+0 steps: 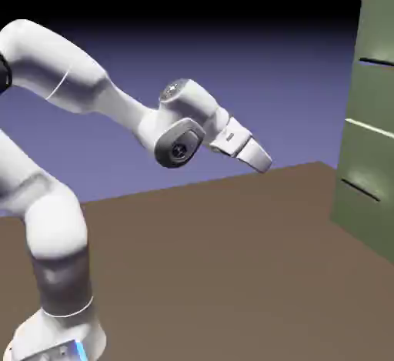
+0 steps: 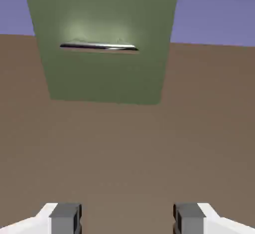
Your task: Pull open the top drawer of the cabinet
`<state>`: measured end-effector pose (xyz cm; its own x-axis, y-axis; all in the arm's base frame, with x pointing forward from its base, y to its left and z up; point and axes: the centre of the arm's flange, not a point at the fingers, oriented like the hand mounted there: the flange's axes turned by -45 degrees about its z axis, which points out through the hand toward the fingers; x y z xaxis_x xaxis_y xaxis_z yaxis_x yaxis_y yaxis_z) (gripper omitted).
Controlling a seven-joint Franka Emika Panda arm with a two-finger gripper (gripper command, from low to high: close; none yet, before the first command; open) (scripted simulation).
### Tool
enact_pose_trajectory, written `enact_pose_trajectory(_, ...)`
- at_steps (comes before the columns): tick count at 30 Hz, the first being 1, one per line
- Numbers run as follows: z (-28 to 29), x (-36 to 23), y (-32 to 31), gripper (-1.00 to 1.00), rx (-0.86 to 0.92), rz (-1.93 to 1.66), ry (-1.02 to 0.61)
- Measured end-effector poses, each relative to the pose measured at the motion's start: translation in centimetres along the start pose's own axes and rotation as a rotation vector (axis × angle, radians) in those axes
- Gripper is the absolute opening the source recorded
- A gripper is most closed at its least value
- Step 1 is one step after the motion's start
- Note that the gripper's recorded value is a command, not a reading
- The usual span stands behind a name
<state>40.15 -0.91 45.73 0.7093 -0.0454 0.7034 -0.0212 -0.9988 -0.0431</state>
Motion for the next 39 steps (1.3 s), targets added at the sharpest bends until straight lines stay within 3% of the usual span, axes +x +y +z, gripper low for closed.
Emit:
enact_pose_trajectory(10,8.4,3.5,13.0,0.00,-0.060,0.763,-0.089)
enact_pose_trajectory(18,12.9,3.8,23.6,0.00,-0.204,1.263,-0.023)
enact_pose_trajectory(30,12.8,9.4,33.3,0.00,-0.311,1.708,0.371)
enact_pose_trajectory(39,10.4,20.2,29.8,0.00,-0.114,1.756,0.712)
